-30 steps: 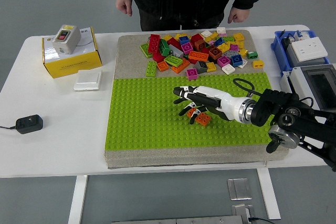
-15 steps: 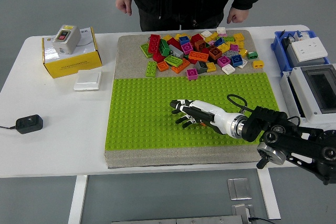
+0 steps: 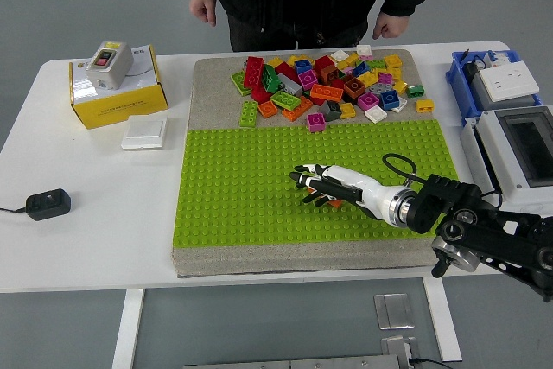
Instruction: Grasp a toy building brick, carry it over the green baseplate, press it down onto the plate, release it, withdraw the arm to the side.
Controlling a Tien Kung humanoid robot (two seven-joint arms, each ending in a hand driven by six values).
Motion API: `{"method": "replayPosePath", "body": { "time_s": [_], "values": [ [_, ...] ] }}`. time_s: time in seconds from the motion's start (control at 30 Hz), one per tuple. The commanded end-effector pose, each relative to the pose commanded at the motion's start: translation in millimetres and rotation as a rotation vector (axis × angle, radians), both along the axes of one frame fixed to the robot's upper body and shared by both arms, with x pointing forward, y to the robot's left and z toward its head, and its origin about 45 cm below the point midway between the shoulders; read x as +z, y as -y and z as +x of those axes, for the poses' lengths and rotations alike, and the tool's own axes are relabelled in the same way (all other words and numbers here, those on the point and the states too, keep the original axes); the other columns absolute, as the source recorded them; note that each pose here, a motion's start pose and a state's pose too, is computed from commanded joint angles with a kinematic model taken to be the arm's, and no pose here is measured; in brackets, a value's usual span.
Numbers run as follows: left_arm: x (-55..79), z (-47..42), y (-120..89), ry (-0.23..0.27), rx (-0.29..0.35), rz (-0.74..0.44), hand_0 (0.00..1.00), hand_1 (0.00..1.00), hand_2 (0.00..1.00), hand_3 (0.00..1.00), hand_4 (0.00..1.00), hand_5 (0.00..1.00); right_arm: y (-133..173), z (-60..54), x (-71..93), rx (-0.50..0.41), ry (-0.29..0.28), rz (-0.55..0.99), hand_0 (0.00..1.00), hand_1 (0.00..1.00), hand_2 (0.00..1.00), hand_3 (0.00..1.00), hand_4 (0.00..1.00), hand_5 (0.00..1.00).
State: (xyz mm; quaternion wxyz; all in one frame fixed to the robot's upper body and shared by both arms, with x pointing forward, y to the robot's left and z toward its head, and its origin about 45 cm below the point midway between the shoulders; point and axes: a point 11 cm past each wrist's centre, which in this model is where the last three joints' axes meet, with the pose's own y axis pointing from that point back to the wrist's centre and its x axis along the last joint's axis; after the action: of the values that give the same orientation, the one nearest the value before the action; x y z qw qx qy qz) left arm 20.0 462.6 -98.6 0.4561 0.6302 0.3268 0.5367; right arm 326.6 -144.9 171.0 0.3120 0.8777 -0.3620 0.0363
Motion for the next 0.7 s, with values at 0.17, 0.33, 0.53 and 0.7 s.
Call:
{"method": "replayPosePath", "body": {
  "time_s": [0.17, 0.33, 0.53, 0.7],
  "values": [
    [0.0, -0.2, -0.1, 0.002, 0.001, 0.001, 0.668, 0.651, 0.615, 0.655, 0.384, 0.467, 4.3, -0.7, -1.9, 0.004, -0.001, -0.026, 0.775, 0.816, 0.920, 0.998, 0.692, 0.998],
    [0.1, 0.2, -0.2, 0.005, 0.002, 0.002, 0.668, 0.651, 0.615, 0.655, 0.384, 0.467, 6.8, -0.4, -1.4, 0.007, 0.002, -0.043, 0.775, 0.816, 0.920, 0.998, 0.692, 0.998],
    [0.1, 0.4, -0.2, 0.009, 0.002, 0.002, 0.668, 0.651, 0.615, 0.654, 0.384, 0.467, 8.3, 0.7, 0.5, 0.007, 0.013, -0.050, 0.777, 0.819, 0.924, 0.998, 0.691, 0.998],
    [0.0, 0.7, 0.2, 0.011, 0.001, 0.003, 0.668, 0.649, 0.614, 0.656, 0.383, 0.466, 10.2, 2.7, 0.9, -0.001, 0.016, -0.051, 0.777, 0.817, 0.925, 0.998, 0.695, 0.998]
  ]
}}
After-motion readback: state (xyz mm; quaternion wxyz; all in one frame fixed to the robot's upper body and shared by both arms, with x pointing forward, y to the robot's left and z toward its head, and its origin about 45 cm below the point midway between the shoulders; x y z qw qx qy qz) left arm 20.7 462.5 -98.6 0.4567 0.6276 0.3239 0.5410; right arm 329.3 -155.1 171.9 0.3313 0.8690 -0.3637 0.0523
